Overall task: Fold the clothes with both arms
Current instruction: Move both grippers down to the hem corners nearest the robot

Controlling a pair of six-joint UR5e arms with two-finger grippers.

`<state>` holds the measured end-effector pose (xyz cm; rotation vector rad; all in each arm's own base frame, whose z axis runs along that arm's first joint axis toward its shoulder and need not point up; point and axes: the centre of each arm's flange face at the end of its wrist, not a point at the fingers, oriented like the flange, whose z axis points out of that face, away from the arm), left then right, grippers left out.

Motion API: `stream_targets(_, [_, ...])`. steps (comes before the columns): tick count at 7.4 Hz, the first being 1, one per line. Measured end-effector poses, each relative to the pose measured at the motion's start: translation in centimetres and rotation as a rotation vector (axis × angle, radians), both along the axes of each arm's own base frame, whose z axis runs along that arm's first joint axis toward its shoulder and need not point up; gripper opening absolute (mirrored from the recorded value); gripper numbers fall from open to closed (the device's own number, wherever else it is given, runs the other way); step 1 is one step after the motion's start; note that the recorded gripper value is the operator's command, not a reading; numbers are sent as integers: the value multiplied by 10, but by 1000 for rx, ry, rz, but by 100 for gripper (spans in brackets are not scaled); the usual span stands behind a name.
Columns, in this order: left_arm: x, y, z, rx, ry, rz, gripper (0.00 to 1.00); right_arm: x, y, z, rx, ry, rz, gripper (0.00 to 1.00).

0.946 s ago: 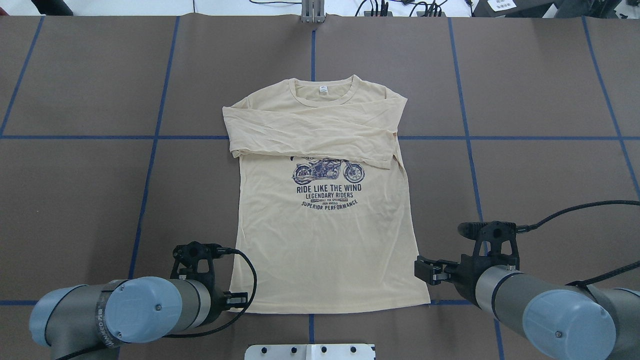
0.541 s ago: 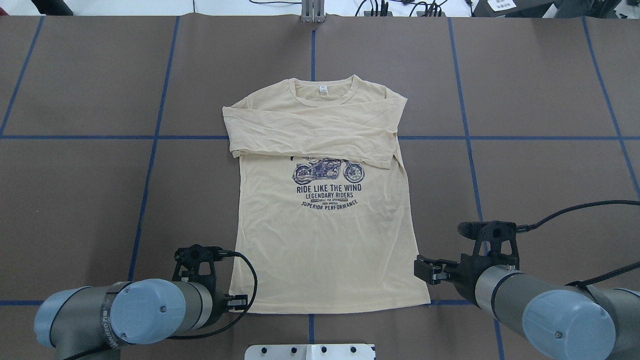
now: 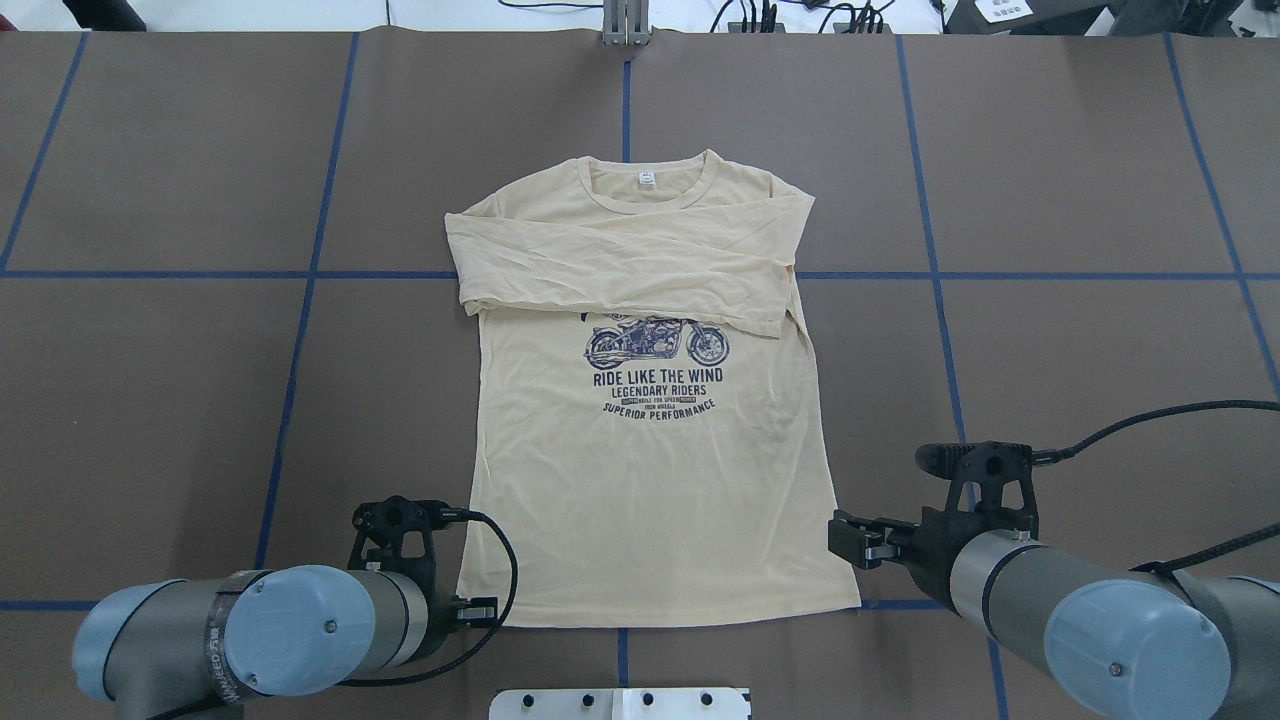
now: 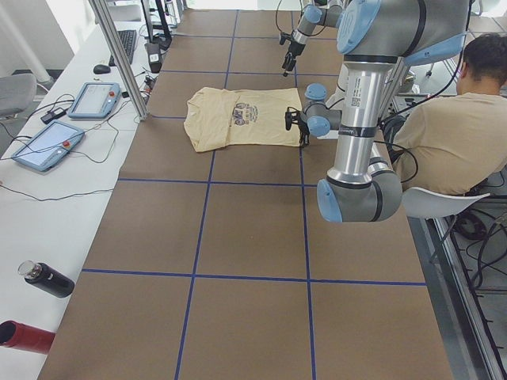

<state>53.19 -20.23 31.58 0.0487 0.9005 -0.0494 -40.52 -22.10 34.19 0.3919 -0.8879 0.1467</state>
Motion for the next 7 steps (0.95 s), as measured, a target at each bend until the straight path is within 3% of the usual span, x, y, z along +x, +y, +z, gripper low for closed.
stream_targets(2, [1, 2, 0, -1, 1, 3, 27, 0, 0, 0, 0, 0, 0, 100])
stream_targets(3, [1, 2, -1, -1, 1, 3, 19, 0, 0, 0, 0, 0, 0, 100])
stream_targets(4, [1, 3, -1, -1, 2, 4, 1, 0, 0, 0, 0, 0, 0, 100])
stream_targets(7, [1, 3, -1, 0, 2, 3, 0, -2, 3, 1, -2, 1, -9, 100])
